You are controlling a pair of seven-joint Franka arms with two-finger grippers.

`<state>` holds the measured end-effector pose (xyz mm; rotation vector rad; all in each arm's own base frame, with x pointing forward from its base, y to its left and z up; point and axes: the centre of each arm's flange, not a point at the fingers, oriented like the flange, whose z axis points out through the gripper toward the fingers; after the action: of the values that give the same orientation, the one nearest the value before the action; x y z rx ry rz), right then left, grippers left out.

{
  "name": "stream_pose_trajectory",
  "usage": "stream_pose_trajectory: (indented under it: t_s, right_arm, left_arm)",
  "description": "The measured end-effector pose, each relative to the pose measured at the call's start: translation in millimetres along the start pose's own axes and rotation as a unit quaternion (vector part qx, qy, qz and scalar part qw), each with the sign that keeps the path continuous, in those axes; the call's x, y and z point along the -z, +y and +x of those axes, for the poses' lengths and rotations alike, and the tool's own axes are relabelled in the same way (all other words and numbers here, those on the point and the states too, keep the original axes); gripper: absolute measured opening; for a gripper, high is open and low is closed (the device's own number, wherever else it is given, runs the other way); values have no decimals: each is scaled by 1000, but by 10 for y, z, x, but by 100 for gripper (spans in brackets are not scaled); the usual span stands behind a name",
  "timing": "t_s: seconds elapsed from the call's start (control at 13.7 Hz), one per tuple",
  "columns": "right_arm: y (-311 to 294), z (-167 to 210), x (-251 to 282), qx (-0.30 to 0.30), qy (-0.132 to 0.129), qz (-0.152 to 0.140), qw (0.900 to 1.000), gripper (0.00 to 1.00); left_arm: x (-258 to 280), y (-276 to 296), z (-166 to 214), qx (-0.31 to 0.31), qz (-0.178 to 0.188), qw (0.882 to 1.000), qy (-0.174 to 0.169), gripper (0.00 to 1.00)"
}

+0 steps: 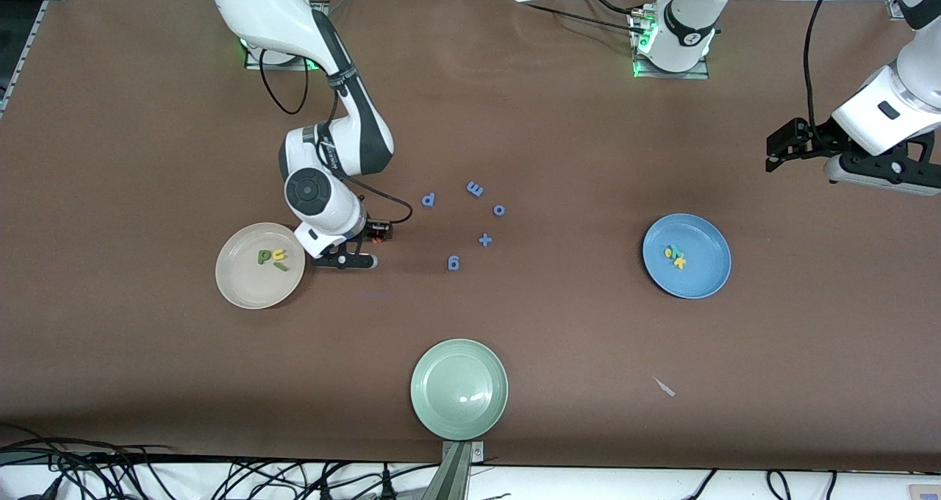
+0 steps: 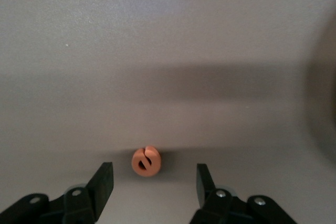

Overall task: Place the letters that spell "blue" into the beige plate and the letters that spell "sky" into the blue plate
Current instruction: 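Grasp the orange e with the right gripper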

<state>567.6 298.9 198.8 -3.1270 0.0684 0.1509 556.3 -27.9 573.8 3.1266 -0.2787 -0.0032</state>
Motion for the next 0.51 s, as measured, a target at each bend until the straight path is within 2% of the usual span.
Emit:
stream_pose_trajectory:
  t_s: [0.51]
  right_arm:
    - [-60,-50,-218,-3,8,-1,1000,71]
  left_arm:
    - [-25,-128,-5,11,0,1000,-2,100]
